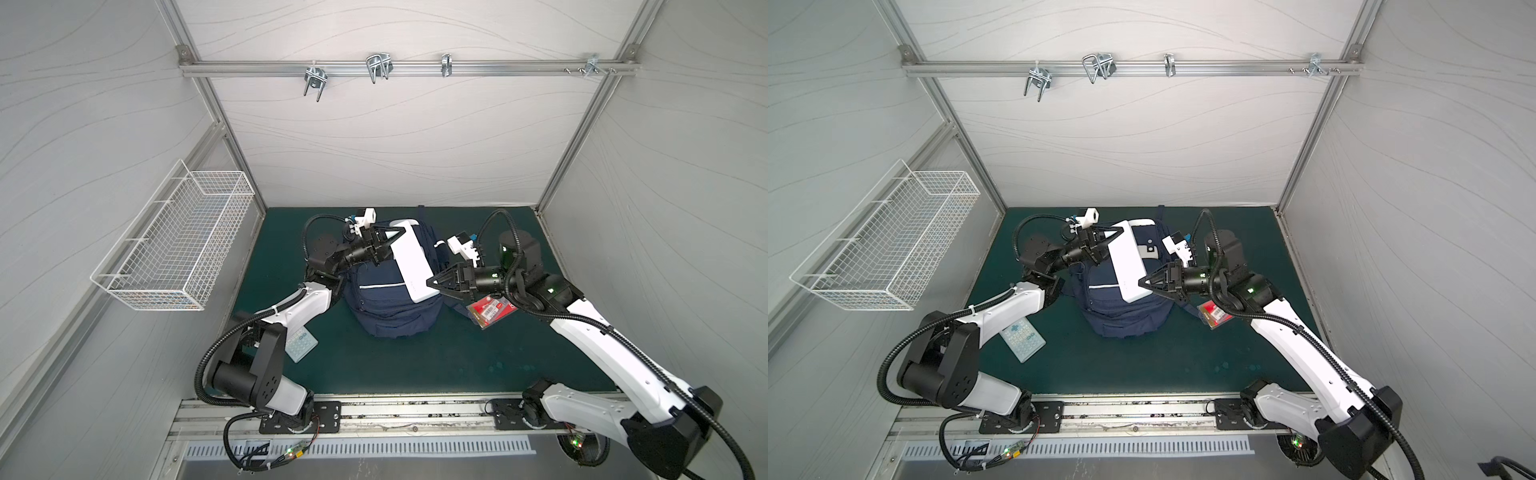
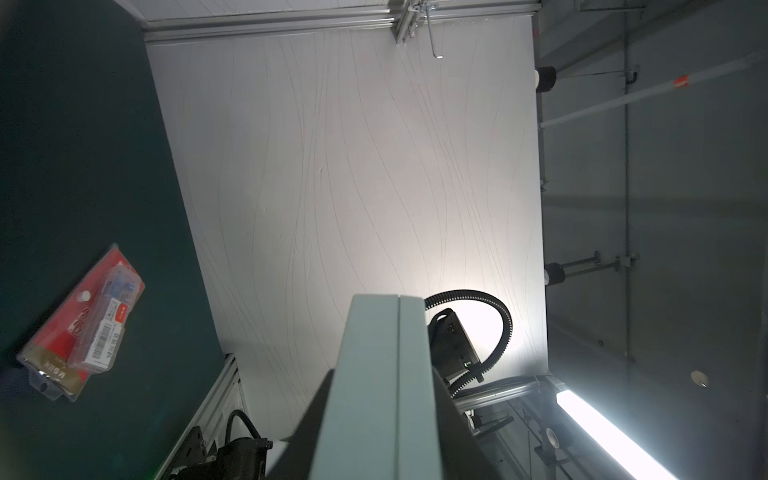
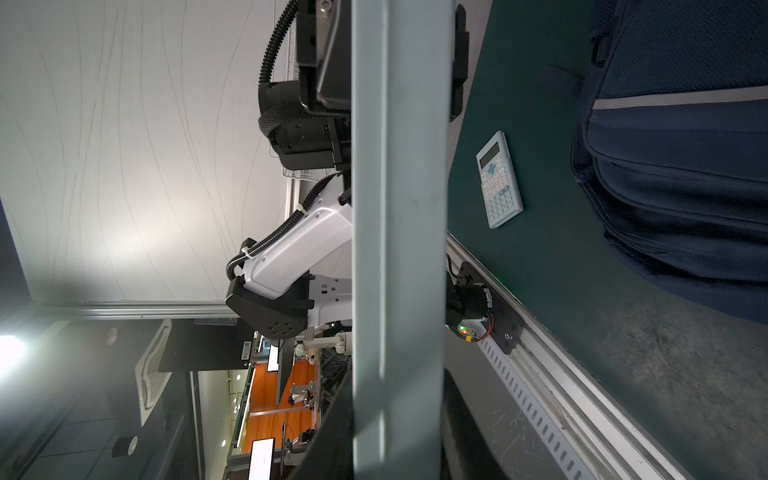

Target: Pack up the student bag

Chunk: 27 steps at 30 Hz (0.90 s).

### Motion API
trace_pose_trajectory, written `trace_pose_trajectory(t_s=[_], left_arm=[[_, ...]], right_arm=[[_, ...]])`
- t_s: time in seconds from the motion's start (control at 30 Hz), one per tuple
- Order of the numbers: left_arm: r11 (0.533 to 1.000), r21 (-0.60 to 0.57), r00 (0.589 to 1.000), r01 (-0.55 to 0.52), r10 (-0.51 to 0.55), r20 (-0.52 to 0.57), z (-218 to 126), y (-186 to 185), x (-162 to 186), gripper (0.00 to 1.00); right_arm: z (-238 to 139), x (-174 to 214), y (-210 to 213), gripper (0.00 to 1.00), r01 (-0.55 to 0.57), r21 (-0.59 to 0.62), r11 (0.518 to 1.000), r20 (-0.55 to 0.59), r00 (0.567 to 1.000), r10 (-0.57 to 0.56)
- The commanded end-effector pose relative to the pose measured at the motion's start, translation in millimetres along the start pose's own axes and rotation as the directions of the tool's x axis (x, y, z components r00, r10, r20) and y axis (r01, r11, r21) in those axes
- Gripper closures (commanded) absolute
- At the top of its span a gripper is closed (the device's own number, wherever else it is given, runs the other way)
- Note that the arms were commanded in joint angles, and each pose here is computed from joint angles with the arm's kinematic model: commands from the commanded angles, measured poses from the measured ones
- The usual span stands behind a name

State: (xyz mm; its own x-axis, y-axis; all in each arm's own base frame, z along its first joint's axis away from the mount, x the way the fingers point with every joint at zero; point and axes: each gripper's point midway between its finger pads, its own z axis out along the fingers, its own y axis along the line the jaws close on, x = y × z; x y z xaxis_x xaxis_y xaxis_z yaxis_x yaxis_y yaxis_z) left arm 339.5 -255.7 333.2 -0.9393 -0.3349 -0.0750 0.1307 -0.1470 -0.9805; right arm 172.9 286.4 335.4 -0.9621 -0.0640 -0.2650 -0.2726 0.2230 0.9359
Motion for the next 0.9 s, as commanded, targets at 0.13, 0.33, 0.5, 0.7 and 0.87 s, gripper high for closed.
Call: trace_pose_trajectory(t_s=[0.13, 0.33, 0.5, 0.7, 0.87], left_arm=[[0.602, -0.782, 0.966, -0.161, 0.259, 0.001, -69.1, 85.8, -6.7, 0.01], [0.007, -0.947, 0.894, -0.321, 0.331, -0.301, -137.1, 126.3, -1.2, 0.12], [-0.058, -0.854, 0.807, -0.518, 0.297, -0.51, -106.7, 154.2, 29.2, 0.07], [-0.159, -0.693, 0.65, -0.703, 0.251, -0.717, -73.5, 184.1, 52.8, 0.01], [-0.257, -0.616, 0.581, -0.744, 0.205, -0.788, -61.4, 207.8, 50.0, 0.01]], right_arm=[[-35.4, -5.2, -22.6, 0.9, -0.003, 0.164, 0.986, 0.106, 0.994, -0.014], [-76.2, 11.4, -92.6, 0.92, -0.145, 0.443, 0.885, 0.171, 0.982, 0.076], [-93.1, 27.6, -126.5, 0.94, -0.246, 0.495, 0.833, 0.222, 0.963, 0.153], [-95.0, 39.8, -134.3, 0.94, -0.276, 0.487, 0.829, 0.237, 0.955, 0.179], [-95.9, 49.6, -136.3, 0.94, -0.293, 0.476, 0.829, 0.243, 0.95, 0.196]])
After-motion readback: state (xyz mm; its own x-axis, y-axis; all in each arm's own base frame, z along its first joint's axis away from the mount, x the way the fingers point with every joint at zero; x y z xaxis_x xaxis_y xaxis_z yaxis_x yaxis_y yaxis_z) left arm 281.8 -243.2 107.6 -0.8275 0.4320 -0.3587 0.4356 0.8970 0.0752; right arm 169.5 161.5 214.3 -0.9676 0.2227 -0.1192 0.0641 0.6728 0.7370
